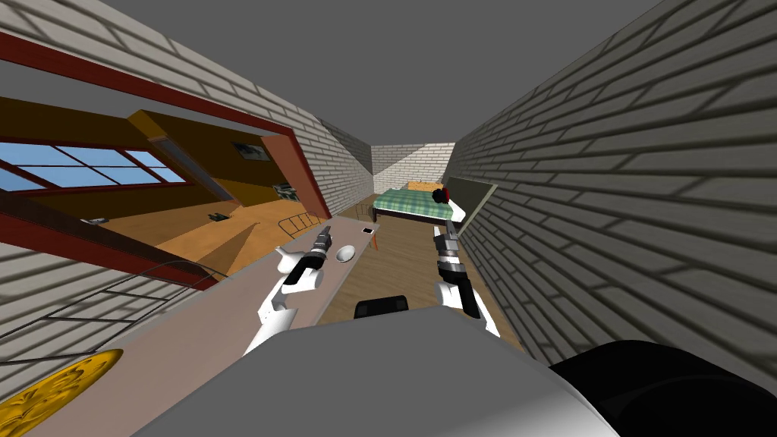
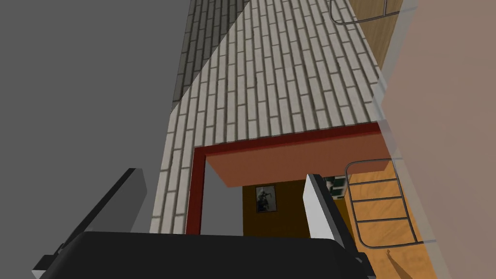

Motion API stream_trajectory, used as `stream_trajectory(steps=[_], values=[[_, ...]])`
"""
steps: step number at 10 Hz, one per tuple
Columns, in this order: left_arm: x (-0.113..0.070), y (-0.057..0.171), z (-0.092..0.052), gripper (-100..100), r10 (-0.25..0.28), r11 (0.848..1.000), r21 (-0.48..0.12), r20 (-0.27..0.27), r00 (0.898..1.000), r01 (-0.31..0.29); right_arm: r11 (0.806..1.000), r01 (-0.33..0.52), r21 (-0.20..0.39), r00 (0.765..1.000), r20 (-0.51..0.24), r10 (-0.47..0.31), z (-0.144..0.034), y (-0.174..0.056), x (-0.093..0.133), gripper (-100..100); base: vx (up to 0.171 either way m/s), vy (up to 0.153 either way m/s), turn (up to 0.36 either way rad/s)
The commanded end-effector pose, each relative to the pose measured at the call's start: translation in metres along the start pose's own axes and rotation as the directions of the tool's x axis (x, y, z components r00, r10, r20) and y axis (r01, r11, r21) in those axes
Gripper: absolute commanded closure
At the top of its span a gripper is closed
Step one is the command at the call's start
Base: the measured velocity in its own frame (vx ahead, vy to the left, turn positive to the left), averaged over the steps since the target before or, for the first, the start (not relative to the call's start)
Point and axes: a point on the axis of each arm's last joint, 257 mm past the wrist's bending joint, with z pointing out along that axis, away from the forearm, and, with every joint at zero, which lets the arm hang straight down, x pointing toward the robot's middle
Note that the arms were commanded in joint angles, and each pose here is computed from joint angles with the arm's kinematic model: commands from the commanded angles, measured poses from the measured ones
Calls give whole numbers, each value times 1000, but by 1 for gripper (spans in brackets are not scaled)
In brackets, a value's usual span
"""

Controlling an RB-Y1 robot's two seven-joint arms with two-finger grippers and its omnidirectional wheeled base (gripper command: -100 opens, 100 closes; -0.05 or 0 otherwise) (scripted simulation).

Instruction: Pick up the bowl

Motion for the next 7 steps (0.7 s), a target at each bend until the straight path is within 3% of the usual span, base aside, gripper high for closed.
stream_trajectory(steps=[1, 4, 5, 6, 7], values=[[3, 13, 2, -100, 3, 999, -44, -5, 1000, -3, 1000, 0, 0, 1000, 0, 0, 0, 0, 0, 0, 8, -1, -16], [1, 52, 10, -100, 11, 987, -162, -17, 1000, -14, 1000, 0, 0, 1000, 0, 0, 0, 0, 0, 0, 11, -1, -30], [1, 55, 10, -100, 11, 985, -171, -18, 1000, -14, 1000, 0, 0, 1000, 0, 0, 0, 0, 0, 0, 15, 2, -27], [0, 75, 12, -100, 12, 973, -230, -24, 1000, -17, 1000, 0, 0, 1000, 0, 0, 0, 0, 0, 0, 19, 4, -41], [0, 76, 11, -100, 12, 972, -235, -24, 1000, -17, 1000, 0, 0, 1000, 0, 0, 0, 0, 0, 0, 15, 3, -22]])
